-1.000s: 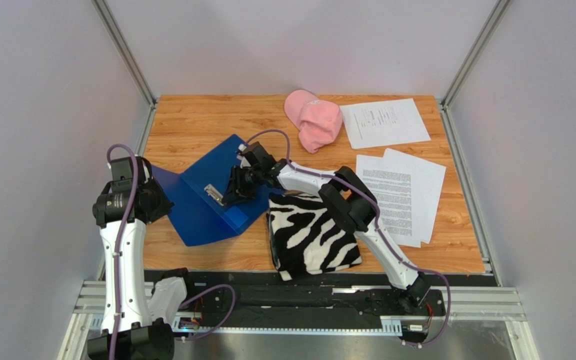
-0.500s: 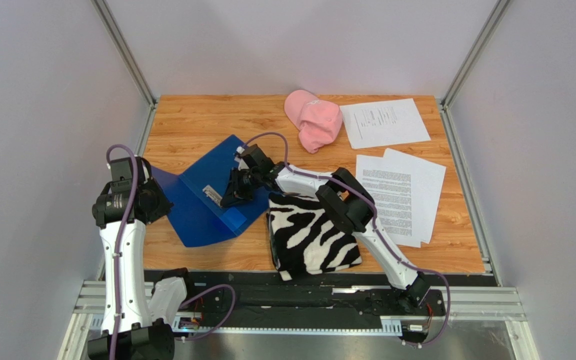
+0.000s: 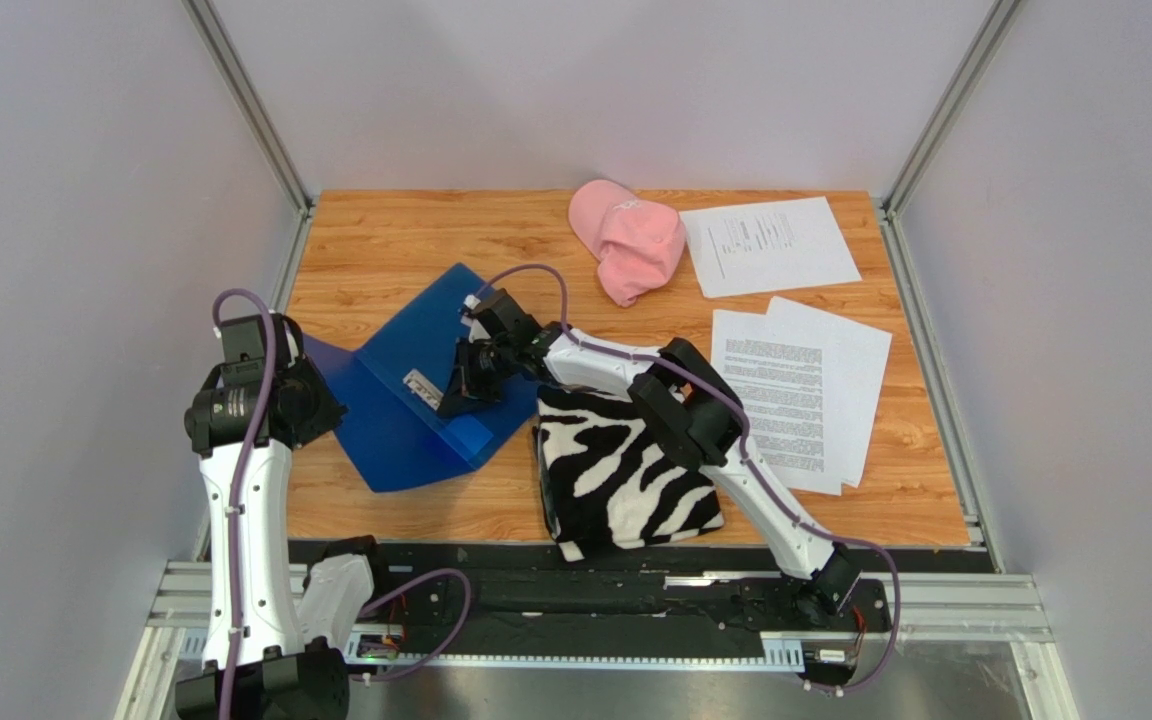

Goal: Put the files into the folder
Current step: Open the spring clip on the folder.

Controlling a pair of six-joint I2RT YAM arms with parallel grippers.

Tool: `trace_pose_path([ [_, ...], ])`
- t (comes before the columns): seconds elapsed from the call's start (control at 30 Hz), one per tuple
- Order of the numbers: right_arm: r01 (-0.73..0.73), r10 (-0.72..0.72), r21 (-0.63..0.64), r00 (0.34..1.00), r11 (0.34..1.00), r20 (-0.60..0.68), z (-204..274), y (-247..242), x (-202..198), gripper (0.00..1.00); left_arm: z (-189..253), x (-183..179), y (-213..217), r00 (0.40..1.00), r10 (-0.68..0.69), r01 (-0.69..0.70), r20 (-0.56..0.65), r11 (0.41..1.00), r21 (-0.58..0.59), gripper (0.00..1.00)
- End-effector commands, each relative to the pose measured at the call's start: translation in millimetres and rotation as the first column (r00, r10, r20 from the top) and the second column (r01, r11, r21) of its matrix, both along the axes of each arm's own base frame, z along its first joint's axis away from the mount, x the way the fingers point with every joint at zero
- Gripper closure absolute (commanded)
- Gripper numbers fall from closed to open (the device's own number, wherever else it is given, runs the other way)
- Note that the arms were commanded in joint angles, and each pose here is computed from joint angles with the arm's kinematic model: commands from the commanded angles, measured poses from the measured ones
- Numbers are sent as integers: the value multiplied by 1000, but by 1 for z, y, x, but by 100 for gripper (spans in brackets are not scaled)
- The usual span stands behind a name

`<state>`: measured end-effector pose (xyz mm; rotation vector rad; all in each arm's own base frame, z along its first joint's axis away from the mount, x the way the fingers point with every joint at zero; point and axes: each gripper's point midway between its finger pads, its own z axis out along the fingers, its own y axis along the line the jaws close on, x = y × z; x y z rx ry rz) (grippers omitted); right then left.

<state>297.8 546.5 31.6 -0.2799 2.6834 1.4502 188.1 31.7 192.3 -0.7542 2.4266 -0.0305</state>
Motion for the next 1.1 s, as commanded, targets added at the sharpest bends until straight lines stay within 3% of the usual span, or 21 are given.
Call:
trace_pose_path([
  [0.0,90,-85,-268,996,959,32,-41,-29,11,100,14,0,8,1000,10,-11,20,999,49,100],
  [0.17,94,-109,-469,994,878,-4,-83,-57,-7,100,22,0,14,1000,15,-17,25,997,81,100],
  [0.4,122,-136,-603,990,788,23,-123,-87,-31,100,18,-3,11,1000,-3,1,24,997,73,100],
  [0.53,133,-102,-700,991,701,86,-151,-104,-43,100,17,-2,6,999,-22,20,28,999,50,100],
  [0.77,171,-74,-786,985,594,158,-162,-127,-45,100,20,-4,3,999,-25,23,39,999,47,100],
  [0.87,137,-53,-768,990,626,133,-161,-127,-50,100,20,-5,4,999,-23,21,45,998,53,100],
  [0.9,167,-77,-700,984,695,159,-138,-109,-39,100,21,-5,5,999,-20,17,50,998,57,100],
  [0.93,158,-109,-686,987,710,114,-138,-118,-41,100,21,-6,6,999,-20,17,49,998,64,100],
  [0.97,129,-147,-613,989,780,20,-125,-106,-49,100,21,-6,6,999,-18,15,47,998,69,100],
  [1.0,183,-186,-479,982,858,43,-89,-83,-31,100,21,-7,7,999,-17,13,45,997,73,100],
  [1.07,200,-231,-410,973,890,-28,-76,-89,-24,100,22,-7,8,999,-15,11,42,997,82,100],
])
